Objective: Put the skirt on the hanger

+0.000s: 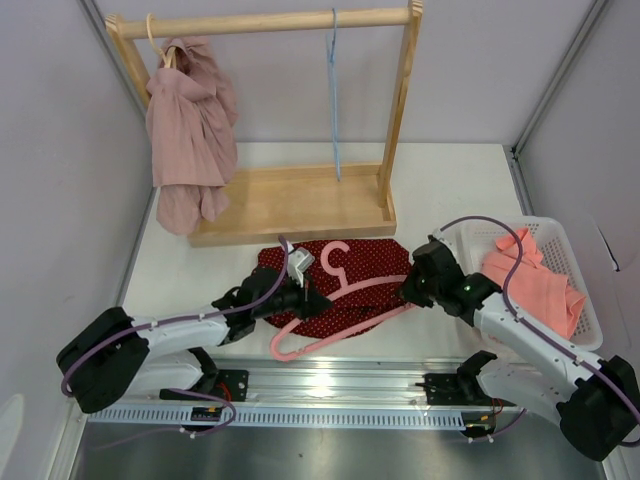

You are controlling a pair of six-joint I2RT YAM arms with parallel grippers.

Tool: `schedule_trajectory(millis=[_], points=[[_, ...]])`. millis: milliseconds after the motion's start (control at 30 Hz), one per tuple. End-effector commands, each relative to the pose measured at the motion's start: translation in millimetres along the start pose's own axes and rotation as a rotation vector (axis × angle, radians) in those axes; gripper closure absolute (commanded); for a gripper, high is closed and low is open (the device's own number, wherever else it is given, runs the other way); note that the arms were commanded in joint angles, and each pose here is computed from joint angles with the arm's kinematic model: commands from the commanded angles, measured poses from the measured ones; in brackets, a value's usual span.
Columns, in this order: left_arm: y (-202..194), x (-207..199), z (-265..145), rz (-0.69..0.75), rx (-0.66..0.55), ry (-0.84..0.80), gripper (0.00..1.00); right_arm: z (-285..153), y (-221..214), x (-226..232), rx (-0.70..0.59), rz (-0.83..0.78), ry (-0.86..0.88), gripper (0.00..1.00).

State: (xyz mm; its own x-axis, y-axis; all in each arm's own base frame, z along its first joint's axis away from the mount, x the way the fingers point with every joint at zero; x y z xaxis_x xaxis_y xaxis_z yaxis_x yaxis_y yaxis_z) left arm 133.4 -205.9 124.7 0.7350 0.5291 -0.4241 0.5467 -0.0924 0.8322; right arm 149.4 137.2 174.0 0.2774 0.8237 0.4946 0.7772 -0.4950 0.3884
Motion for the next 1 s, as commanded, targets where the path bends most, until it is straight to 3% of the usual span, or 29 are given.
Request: schedule_trajectory(millis=[0, 967], points=[[12.5, 5.5, -0.2, 0.001, -0.051, 0.009, 1.00, -13.5, 14.6, 11.8, -0.061, -0.003, 0.031, 0.92], [17.9, 38.8, -7.8, -0.107, -0.141, 0.063, 1.00, -45.5, 54.5, 24.7, -0.112, 0.014, 0.065, 0.94]])
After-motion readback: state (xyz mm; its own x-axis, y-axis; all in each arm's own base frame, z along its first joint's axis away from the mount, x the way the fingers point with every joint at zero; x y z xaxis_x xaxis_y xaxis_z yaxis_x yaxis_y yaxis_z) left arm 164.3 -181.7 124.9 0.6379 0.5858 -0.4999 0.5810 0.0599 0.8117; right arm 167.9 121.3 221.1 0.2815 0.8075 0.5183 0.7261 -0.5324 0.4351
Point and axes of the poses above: each gripper's point midway between its finger pads, its own z axis out along the fingers, its own x axis along the line the jaws close on, y = z × x, the point moved 10 cm from there along -z, back along the fingers, and after that the axes turned 6 degrees about z, right-handed, at the moved point
